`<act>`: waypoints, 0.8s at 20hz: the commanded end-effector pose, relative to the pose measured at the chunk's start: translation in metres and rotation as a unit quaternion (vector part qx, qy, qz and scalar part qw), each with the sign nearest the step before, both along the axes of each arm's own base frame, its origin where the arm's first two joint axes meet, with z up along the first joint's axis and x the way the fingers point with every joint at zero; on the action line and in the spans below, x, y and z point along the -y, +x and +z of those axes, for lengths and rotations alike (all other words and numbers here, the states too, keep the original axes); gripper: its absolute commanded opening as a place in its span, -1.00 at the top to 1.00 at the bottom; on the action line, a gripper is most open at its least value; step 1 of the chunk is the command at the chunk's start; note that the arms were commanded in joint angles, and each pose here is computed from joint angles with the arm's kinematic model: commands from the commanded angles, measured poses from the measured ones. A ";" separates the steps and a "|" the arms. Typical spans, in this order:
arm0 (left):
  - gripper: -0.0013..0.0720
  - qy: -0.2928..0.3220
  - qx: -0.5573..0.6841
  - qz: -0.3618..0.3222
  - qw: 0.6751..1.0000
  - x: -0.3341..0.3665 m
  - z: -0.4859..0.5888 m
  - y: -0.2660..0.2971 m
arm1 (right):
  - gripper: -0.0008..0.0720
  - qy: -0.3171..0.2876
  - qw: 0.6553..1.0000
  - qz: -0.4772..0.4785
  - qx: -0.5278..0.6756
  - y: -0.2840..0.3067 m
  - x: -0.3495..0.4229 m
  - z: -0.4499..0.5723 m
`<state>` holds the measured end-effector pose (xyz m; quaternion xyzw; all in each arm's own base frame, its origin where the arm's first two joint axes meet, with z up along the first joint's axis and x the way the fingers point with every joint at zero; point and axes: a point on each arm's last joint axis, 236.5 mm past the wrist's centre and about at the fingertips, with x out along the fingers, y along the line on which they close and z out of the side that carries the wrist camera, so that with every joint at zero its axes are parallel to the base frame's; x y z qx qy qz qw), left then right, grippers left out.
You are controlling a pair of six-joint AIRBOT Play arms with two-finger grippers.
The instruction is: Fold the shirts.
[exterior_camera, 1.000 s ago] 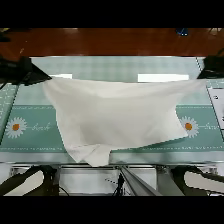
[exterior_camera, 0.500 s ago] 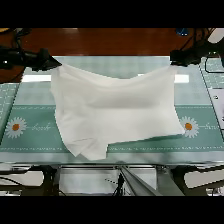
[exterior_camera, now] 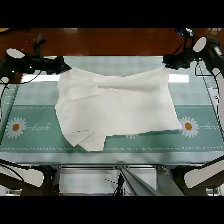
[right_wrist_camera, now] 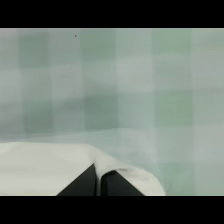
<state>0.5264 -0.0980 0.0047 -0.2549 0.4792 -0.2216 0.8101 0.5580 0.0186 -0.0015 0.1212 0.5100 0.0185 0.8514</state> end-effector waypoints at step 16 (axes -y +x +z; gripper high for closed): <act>0.91 0.015 -0.340 -0.093 0.936 -0.038 -0.035 -0.157 | 0.91 0.006 0.971 0.020 -0.237 -0.130 0.026 -0.022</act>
